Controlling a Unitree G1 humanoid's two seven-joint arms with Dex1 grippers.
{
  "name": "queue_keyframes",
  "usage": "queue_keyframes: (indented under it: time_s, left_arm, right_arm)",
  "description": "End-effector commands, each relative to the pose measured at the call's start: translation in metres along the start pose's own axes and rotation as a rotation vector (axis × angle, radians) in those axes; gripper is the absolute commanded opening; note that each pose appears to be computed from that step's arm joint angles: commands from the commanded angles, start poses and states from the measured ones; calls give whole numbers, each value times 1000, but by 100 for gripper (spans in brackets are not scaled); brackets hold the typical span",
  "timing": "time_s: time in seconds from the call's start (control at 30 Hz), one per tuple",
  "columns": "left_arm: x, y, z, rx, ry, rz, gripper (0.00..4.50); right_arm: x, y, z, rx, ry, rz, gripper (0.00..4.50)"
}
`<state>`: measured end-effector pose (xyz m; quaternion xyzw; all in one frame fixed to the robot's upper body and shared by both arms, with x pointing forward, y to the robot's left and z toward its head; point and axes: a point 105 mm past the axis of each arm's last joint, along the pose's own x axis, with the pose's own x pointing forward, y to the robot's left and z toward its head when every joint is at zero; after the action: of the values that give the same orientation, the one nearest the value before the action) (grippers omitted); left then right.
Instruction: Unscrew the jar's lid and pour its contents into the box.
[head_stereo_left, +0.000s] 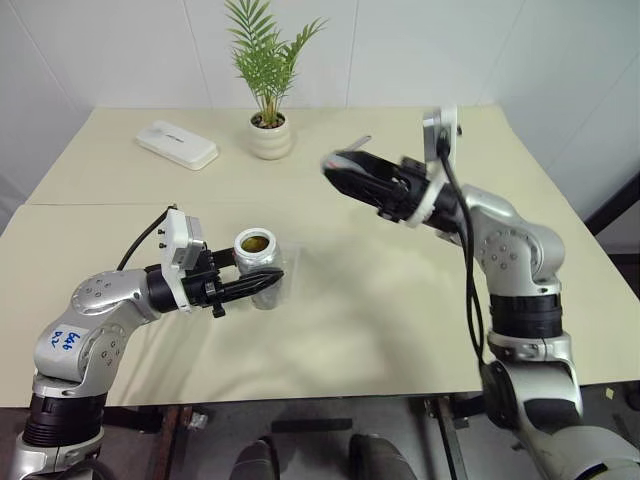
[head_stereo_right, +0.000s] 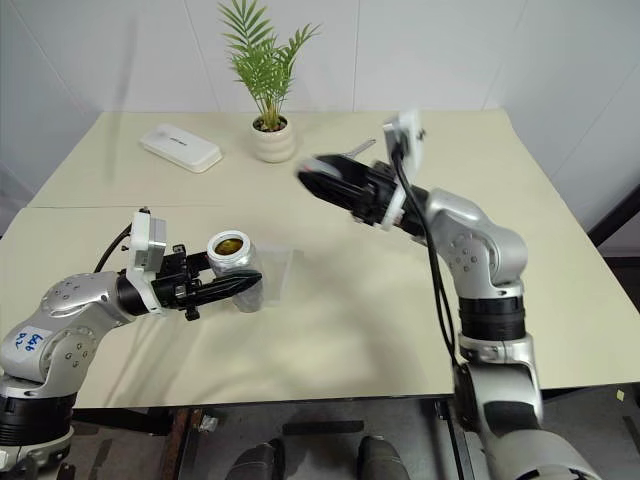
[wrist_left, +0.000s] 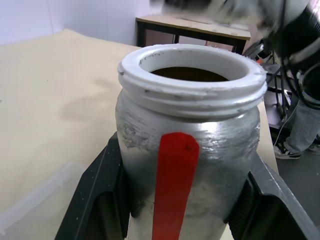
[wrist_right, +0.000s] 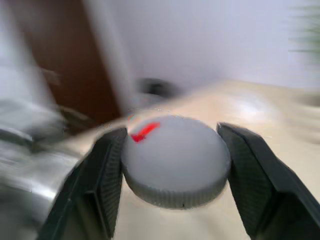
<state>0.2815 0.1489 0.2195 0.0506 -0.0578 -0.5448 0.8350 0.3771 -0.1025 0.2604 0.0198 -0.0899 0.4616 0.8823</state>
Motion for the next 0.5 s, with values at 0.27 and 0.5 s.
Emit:
queue_keyframes:
  time_s: [0.27,0.5]
  left_arm:
    - [1,14,22,22,-61,-1,196]
    - [4,21,28,24,-65,-2,196]
  right_arm:
    - [-32,-60,-98,-230,183,-272,262]
    - [-44,-72,-109,-157,184,-322,388]
